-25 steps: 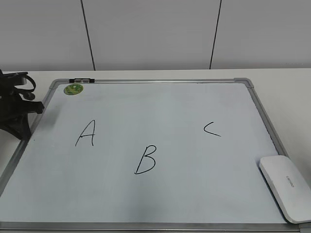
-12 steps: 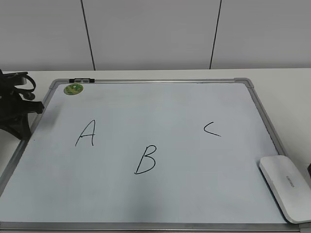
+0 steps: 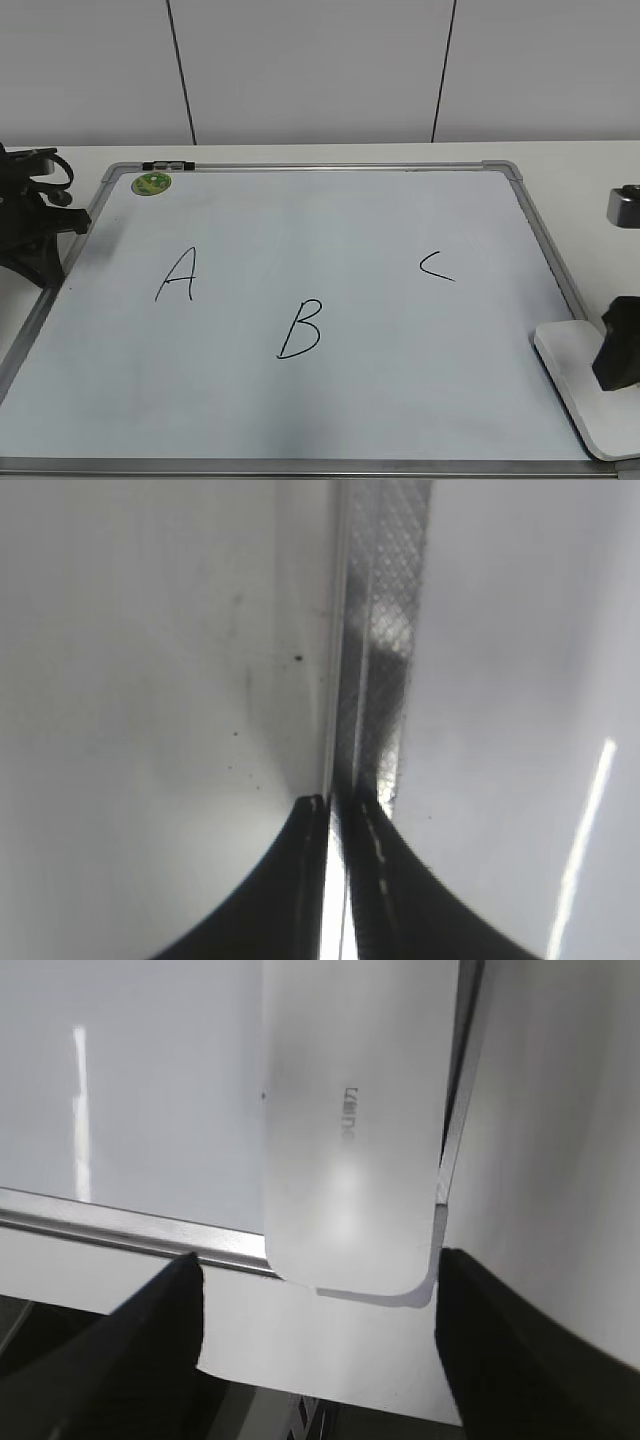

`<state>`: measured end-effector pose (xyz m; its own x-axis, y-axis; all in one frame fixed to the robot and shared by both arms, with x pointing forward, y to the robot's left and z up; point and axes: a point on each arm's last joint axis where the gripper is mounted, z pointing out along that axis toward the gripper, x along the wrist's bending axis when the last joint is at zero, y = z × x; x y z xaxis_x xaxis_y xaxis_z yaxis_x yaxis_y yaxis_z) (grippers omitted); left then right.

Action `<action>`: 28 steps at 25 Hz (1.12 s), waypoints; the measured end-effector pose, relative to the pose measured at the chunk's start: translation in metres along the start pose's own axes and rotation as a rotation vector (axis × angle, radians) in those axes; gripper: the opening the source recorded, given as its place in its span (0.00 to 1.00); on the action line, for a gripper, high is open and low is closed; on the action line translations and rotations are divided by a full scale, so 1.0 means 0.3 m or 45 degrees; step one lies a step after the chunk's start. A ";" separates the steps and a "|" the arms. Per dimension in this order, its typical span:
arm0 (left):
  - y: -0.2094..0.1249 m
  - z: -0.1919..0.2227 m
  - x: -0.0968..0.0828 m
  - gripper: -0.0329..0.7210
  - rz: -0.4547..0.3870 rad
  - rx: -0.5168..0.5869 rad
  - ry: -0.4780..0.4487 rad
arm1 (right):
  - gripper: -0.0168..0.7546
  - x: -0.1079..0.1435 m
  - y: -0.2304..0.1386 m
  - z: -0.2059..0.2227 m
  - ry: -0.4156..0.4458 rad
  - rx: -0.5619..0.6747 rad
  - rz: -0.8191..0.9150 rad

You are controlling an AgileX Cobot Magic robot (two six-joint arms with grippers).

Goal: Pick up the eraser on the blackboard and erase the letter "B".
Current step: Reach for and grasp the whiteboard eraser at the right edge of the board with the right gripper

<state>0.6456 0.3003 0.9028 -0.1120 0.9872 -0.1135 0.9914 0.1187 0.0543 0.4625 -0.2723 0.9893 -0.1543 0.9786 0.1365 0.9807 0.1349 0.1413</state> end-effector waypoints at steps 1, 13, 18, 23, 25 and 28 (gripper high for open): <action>0.000 0.000 0.000 0.09 0.000 0.000 0.000 | 0.72 -0.002 0.015 0.005 0.000 0.005 0.001; 0.000 0.000 0.000 0.09 0.000 0.000 0.000 | 0.89 -0.030 0.119 0.119 0.001 0.167 0.057; 0.000 0.000 0.000 0.09 0.000 0.000 0.000 | 0.89 -0.038 0.133 0.139 -0.019 0.147 0.061; 0.000 0.000 0.000 0.09 0.000 0.000 0.000 | 0.89 -0.045 0.144 0.162 -0.028 0.135 0.062; 0.000 0.000 0.000 0.09 0.000 0.000 0.000 | 0.89 -0.047 0.146 0.174 -0.030 0.143 0.061; 0.000 0.000 0.000 0.09 0.000 0.000 0.000 | 0.89 -0.048 0.147 0.179 -0.031 0.144 0.064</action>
<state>0.6456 0.3002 0.9028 -0.1122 0.9871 -0.1139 0.9914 0.1190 0.0542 0.5146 -0.2721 0.9410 -0.1029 0.9878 0.1166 0.9946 0.1009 0.0234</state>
